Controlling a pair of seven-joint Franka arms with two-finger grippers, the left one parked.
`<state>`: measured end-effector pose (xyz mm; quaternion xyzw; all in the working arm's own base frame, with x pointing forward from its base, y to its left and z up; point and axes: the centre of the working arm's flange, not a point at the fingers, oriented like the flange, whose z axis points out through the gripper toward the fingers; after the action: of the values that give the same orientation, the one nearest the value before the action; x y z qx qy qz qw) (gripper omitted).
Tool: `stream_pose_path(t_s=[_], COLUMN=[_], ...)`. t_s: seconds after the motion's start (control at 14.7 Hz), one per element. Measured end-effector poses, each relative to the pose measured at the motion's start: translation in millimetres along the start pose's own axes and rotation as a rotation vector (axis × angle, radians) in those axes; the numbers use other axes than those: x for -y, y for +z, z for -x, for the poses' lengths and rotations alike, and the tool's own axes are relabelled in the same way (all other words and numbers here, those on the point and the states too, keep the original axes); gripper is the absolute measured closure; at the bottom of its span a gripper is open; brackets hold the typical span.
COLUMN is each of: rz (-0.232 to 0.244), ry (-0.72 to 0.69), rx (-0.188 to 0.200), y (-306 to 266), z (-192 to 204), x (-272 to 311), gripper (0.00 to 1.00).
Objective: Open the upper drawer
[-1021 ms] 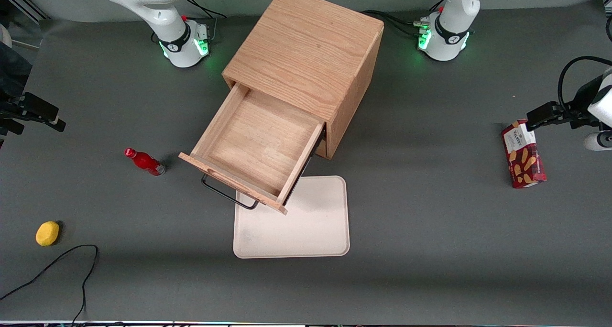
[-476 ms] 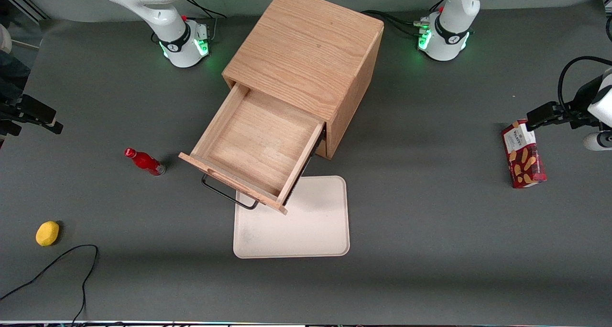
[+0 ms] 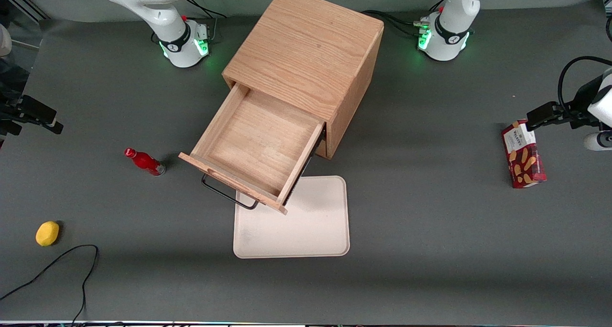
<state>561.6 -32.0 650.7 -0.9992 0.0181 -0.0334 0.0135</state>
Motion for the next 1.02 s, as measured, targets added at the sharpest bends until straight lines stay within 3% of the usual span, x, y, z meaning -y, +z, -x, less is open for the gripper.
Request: stream_pose_path(t_s=[0.2,1.02], rz=[0.019,0.021], ry=[-0.002,-0.004], rx=[0.012,0.016], y=[0.8,1.7], z=[1.4,1.7], x=[-1.0,0.1], gripper=[0.0,0.0])
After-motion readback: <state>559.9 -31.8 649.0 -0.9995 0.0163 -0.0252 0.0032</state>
